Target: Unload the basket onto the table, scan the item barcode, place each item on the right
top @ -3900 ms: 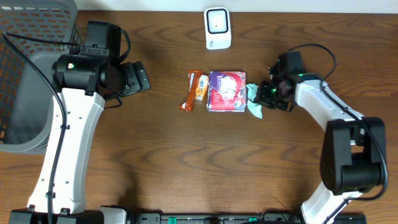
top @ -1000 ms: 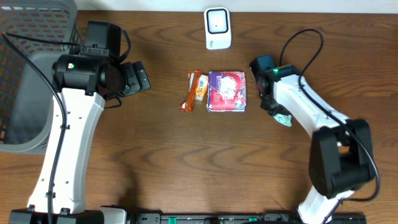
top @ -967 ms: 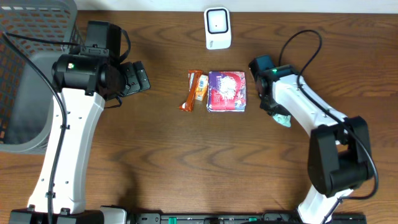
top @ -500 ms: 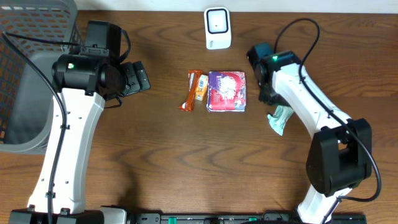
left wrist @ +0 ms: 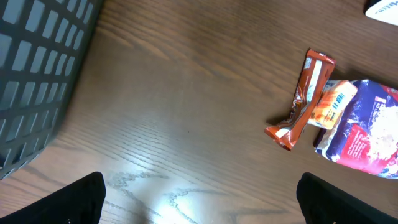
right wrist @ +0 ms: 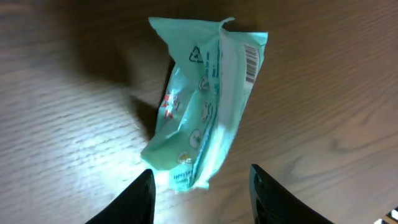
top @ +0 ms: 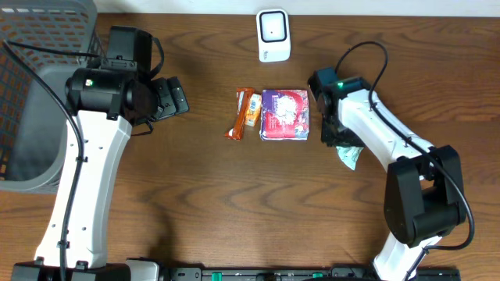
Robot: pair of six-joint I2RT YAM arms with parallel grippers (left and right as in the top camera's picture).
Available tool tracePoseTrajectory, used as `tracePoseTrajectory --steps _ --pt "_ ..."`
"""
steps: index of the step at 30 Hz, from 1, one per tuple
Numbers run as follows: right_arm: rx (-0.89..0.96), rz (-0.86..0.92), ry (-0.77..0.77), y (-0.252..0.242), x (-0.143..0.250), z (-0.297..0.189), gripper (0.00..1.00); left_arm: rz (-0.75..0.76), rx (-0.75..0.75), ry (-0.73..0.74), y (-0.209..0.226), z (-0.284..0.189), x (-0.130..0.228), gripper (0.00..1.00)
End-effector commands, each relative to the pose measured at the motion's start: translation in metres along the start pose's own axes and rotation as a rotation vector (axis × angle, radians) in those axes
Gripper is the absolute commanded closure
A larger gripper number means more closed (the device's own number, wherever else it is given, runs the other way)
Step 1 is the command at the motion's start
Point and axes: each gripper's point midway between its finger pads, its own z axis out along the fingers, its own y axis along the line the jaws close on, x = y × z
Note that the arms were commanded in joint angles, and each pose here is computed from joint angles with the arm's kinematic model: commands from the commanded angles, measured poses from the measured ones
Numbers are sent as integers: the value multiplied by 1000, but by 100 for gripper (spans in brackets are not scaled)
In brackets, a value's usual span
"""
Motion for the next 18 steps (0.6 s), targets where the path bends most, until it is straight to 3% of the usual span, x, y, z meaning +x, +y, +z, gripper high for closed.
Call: tracePoseTrajectory --steps 1,6,11,18 --pt "28 29 -48 0 -3 1 58 2 -7 -10 3 -3 -1 2" --pt "49 4 -112 10 -8 -2 60 2 -7 -10 3 -3 -1 2" --pt "101 -45 -139 19 -3 -4 55 2 -7 -10 3 -3 -1 2" --pt "182 -76 -74 17 11 18 54 2 -7 -10 3 -3 -1 2"
